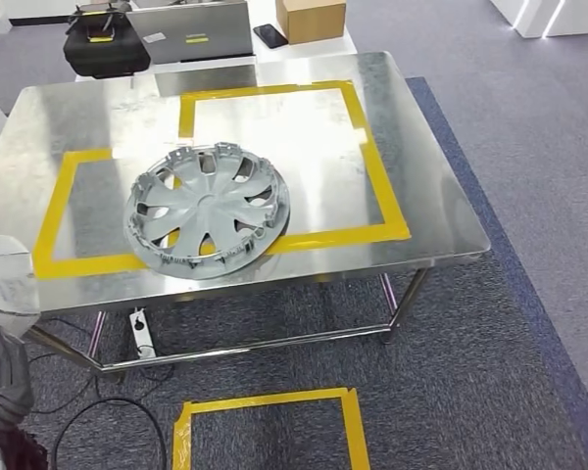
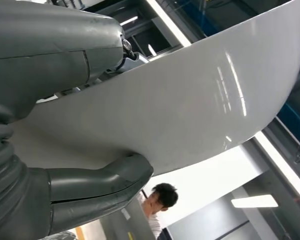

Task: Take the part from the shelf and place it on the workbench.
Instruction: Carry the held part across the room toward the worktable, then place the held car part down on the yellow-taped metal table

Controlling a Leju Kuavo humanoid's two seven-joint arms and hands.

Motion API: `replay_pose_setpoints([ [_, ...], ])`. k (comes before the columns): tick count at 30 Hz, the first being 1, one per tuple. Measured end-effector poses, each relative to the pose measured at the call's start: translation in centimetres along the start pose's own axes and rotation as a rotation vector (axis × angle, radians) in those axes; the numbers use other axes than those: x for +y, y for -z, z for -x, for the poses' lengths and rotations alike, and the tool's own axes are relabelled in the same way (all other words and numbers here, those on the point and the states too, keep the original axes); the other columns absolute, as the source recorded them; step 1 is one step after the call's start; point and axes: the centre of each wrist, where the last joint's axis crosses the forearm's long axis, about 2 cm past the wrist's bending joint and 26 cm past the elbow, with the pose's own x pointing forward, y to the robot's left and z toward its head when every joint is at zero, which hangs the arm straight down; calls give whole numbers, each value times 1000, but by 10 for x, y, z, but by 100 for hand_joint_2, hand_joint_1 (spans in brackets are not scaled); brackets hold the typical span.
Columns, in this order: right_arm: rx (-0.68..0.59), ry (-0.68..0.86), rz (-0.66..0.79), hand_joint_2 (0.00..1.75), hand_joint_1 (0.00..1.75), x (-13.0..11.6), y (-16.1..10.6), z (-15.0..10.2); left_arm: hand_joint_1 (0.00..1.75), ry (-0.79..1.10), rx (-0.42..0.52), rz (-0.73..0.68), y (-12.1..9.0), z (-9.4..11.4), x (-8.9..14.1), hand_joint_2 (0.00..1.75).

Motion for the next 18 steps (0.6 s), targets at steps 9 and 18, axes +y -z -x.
replay_pose_setpoints([
  [9,1,-1,-3,0,0,1,0,-1,175,15,13,22,-2,0,0,175],
  [18,-3,-1,-3,0,0,1,1,-3,175,9,21,29,-2,0,-1,175],
])
